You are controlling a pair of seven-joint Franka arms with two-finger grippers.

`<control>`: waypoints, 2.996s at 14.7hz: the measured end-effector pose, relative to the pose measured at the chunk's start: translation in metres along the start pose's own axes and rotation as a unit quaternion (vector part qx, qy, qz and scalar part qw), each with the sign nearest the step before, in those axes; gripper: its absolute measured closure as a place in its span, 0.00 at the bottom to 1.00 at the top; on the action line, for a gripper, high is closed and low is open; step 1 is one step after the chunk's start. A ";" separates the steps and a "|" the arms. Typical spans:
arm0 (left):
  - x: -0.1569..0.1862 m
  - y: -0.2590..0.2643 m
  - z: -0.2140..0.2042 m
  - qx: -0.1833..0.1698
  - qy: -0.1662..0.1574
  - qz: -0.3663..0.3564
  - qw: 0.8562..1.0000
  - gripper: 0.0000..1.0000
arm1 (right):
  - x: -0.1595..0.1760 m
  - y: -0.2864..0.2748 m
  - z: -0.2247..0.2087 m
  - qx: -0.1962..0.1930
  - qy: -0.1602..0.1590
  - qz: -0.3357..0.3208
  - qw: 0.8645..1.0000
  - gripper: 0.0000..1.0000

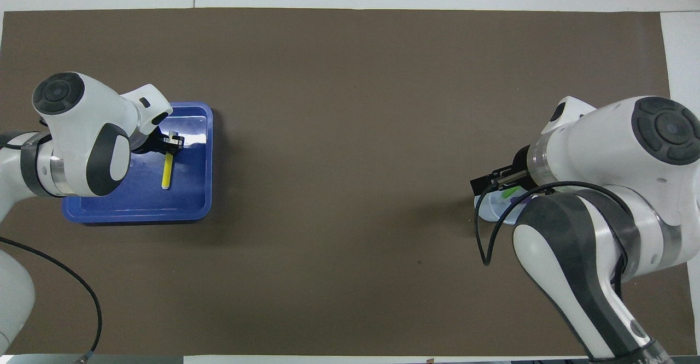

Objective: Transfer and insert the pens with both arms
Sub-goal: 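Insert the green pen into the cup while the left gripper grasps the yellow pen, then lift the yellow pen toward the right gripper while the right gripper approaches, then grasp the yellow pen with the right gripper and open the left gripper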

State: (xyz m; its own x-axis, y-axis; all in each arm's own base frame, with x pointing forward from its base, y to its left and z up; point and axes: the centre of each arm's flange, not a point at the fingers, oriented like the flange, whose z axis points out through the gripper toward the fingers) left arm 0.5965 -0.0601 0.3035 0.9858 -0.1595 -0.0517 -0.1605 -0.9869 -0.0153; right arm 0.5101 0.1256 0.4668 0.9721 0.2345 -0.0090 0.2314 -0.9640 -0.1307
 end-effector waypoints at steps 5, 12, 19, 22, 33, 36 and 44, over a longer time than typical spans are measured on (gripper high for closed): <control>0.011 -0.005 -0.038 -0.003 -0.033 -0.013 0.999 0.83 | 0.002 -0.040 -0.009 0.137 0.000 0.140 0.981 0.00; 0.004 0.026 -0.151 -0.102 -0.110 -0.192 0.970 0.83 | 0.008 -0.063 -0.051 0.324 0.021 0.263 0.908 0.00; -0.006 0.097 -0.202 -0.220 -0.200 -0.457 0.838 0.83 | -0.013 -0.114 -0.092 0.348 0.010 0.342 0.873 0.00; -0.009 0.140 -0.208 -0.227 -0.235 -0.508 0.797 0.83 | -0.011 -0.122 -0.089 0.351 0.024 0.360 0.864 0.00; -0.020 0.213 -0.204 -0.215 -0.297 -0.613 0.700 0.83 | -0.007 -0.175 -0.062 0.353 0.067 0.375 0.854 0.00; -0.023 0.222 -0.206 -0.215 -0.304 -0.621 0.690 0.83 | -0.002 -0.191 -0.045 0.350 0.083 0.369 0.857 0.00; -0.025 0.229 -0.207 -0.214 -0.307 -0.623 0.687 0.83 | 0.006 -0.197 -0.033 0.329 0.116 0.314 0.883 0.26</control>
State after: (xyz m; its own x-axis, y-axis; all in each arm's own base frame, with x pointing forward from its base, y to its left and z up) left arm 0.5451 -0.2869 0.5077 0.1186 0.7255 -0.6779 0.9475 -0.2868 -0.1412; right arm 0.4718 0.3133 0.5257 0.9000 -0.4262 -0.0913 -0.3552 -0.5957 -0.7204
